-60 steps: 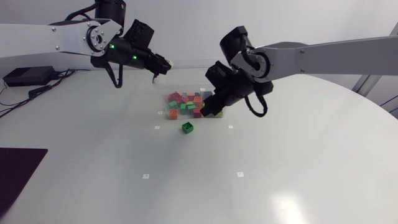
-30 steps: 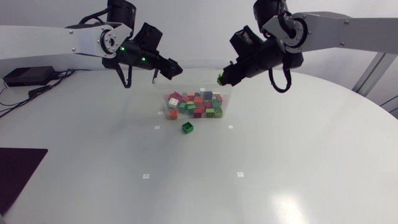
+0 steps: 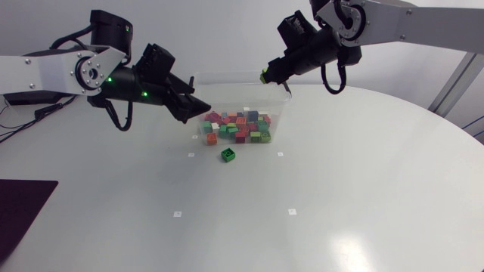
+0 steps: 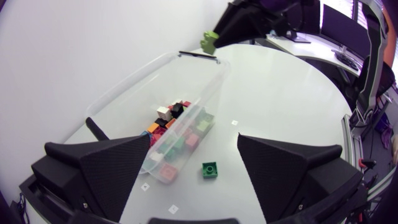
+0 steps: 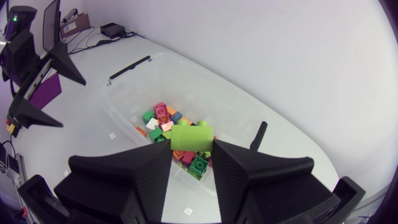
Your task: Place the duplo bricks in the container
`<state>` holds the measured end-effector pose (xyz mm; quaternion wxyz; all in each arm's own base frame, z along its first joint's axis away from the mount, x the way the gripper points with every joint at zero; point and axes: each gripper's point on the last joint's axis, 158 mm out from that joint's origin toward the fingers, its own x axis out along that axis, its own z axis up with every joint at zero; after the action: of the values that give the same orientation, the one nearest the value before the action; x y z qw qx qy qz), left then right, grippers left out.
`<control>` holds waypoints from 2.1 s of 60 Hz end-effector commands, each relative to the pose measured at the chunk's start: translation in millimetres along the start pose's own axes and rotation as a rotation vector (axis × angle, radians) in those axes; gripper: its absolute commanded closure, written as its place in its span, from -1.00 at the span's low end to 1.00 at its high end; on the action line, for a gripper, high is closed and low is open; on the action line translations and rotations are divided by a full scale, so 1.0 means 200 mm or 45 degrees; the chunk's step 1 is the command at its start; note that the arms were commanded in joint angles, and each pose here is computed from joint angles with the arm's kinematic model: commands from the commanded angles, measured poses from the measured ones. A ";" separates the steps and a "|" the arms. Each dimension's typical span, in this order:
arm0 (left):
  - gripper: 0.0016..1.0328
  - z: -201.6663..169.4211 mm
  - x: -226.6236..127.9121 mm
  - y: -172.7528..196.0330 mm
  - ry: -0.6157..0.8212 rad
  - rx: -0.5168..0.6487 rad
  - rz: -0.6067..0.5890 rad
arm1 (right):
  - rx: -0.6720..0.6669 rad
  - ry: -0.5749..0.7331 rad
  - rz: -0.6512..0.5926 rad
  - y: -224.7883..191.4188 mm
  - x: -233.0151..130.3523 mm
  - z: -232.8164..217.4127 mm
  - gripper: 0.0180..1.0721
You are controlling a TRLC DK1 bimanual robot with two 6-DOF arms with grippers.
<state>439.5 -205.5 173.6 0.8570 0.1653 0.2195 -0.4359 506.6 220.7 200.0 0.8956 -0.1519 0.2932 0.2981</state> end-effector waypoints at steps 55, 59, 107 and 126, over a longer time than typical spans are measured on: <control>-0.89 -0.73 0.55 -0.31 0.161 -0.003 -0.265 | -0.040 -0.098 -0.022 -0.07 0.22 0.04 -0.87; -0.89 -0.75 0.58 -0.31 0.161 -0.014 -0.251 | -0.044 -0.117 -0.028 -0.06 0.16 0.04 -0.88; -0.77 -0.75 0.80 -0.25 0.137 -0.059 -0.133 | -0.032 -0.285 -0.108 0.04 -0.49 -0.27 -0.88; 0.02 -0.75 0.81 -0.25 0.140 -0.081 -0.116 | -0.015 -0.349 -0.236 -0.01 -0.70 -0.40 -0.88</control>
<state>445.0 -267.5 -36.3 0.8248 0.1587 0.2834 -0.4628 392.8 131.5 224.7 0.9455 -0.1355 0.1608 0.2487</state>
